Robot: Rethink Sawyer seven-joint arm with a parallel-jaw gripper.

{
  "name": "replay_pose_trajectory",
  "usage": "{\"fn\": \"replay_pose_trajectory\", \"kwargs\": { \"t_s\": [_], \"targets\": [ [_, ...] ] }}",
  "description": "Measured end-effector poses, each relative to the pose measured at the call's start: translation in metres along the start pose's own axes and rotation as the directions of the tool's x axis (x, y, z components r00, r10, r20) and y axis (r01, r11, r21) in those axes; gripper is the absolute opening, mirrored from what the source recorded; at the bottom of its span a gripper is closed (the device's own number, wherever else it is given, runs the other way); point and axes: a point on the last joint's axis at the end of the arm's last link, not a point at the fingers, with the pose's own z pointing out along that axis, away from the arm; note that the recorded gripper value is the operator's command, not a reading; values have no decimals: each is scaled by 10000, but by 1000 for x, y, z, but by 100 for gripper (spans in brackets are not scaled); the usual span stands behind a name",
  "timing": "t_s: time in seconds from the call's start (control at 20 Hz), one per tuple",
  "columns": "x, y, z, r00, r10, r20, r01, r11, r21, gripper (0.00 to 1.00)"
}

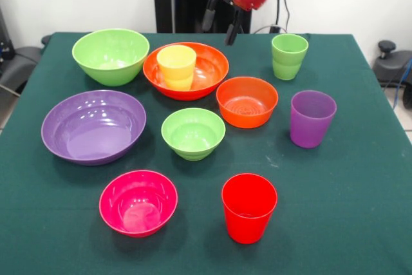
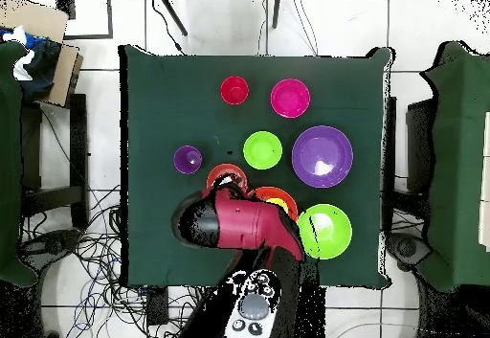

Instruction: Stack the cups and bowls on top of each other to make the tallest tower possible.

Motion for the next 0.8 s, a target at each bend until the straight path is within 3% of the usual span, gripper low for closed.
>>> {"fn": "replay_pose_trajectory", "kwargs": {
  "t_s": [0.8],
  "targets": [
    [-12,14,21,9998,194,104,-196,9997,115,100]
  ]
}}
